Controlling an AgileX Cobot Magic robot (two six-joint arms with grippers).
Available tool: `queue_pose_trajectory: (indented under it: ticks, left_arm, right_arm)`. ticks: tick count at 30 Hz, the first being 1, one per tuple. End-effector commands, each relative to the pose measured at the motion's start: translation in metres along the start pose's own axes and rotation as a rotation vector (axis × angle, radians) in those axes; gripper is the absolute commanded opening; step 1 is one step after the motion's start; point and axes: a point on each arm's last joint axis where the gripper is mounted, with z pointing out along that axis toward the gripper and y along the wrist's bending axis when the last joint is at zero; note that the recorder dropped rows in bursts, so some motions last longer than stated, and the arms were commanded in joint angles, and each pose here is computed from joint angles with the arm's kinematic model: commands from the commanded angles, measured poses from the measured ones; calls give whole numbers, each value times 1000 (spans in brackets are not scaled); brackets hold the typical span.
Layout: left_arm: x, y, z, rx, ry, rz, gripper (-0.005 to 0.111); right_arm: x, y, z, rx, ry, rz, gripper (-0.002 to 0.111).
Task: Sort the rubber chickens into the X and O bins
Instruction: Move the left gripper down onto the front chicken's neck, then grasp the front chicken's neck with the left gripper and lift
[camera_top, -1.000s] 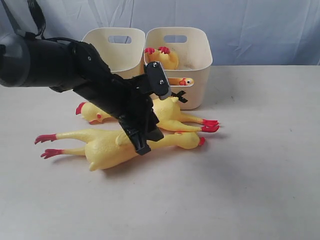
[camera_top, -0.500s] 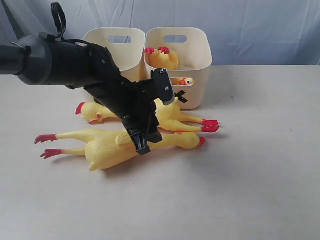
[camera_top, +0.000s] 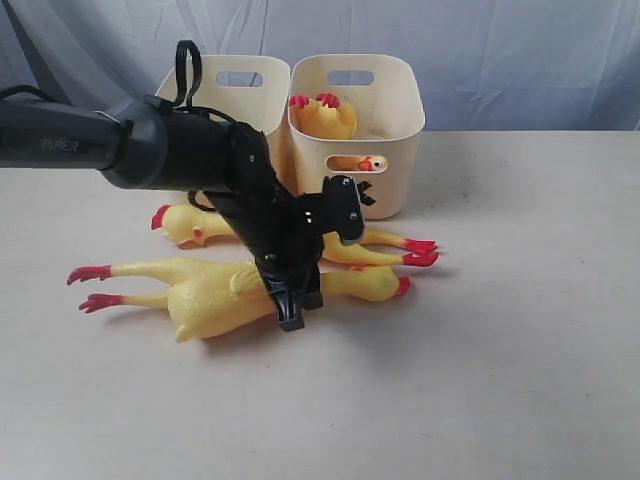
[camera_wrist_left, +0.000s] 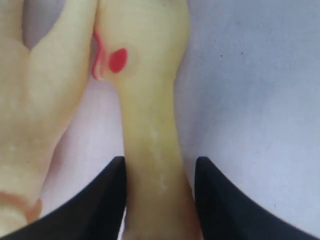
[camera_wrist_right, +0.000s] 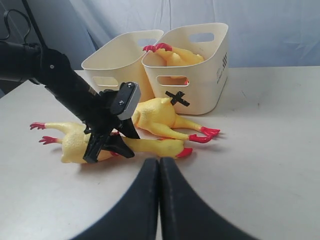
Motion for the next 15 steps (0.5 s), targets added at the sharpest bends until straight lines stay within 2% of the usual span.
queue_pose_trajectory:
  ticks: [1, 3, 4, 7, 11, 15]
  left_arm:
    - [2, 1, 2, -5, 35, 14, 40]
    - [3, 0, 2, 0, 42, -5, 28]
    - [4, 0, 2, 10, 51, -4, 17]
    - [5, -4, 2, 45, 65, -11, 2]
    - [8, -9, -2, 100, 103, -76, 0]
    - [3, -12, -23, 114, 99, -87, 0]
  right_arm:
    - [1, -1, 0, 5, -6, -6, 0]
    - [1, -1, 0, 5, -6, -6, 0]
    - [1, -1, 0, 5, -6, -6, 0]
    - [1, -1, 0, 5, -6, -6, 0]
    - [1, -1, 0, 5, -6, -6, 0]
    - [1, -1, 0, 5, -6, -6, 0]
